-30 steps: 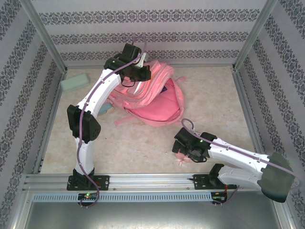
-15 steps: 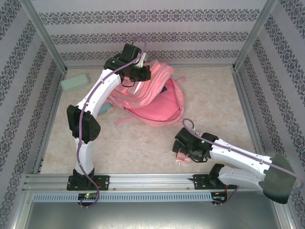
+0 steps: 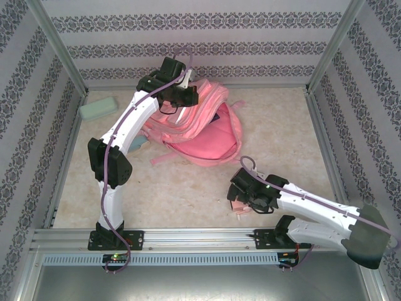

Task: Pack books, pencil case, and school supplies into a backpack

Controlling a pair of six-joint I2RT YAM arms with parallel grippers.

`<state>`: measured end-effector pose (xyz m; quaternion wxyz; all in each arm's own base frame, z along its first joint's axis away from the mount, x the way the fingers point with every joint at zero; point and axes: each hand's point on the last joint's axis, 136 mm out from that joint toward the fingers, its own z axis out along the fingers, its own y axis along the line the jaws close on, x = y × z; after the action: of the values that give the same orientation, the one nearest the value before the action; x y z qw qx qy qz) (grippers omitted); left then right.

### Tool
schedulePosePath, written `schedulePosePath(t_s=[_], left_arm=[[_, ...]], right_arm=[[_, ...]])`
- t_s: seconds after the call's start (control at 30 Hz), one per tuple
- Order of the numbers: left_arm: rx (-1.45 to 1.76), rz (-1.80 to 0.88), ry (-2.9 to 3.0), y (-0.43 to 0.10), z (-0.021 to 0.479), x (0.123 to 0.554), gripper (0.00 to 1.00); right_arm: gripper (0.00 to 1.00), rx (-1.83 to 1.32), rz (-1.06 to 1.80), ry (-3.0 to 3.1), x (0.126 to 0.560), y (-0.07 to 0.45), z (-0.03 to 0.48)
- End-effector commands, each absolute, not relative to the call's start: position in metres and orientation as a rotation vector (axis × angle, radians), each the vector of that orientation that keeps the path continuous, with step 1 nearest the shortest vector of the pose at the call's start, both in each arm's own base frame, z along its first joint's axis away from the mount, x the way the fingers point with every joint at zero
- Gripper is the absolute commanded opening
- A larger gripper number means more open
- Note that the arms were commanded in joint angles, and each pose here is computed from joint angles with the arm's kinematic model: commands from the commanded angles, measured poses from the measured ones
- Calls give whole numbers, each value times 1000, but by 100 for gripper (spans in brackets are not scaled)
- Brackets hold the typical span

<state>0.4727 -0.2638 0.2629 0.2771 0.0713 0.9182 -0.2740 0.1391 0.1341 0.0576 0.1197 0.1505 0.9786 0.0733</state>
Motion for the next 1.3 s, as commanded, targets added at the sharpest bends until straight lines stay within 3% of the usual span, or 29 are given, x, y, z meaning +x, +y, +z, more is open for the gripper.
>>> schedulePosePath(t_s=[0.0,0.73,0.97,1.2,1.27], left_arm=[[190,-813,2321,-263,317,469,0],[186,-815,2325,-264,315,470,0],[187,-812,2326,-264,314,470,0],[193,-811,2332,-265,311,471,0],[193,-811,2336,-264,309,471,0]], right_arm=[[98,328,194,2897,136,140,56],[98,-164,134,2936,129,142,76],[98,-86,192,2936,130,149,78],[98,-364,105,2924,131,148,91],[98,-435,195,2952,124,162,84]])
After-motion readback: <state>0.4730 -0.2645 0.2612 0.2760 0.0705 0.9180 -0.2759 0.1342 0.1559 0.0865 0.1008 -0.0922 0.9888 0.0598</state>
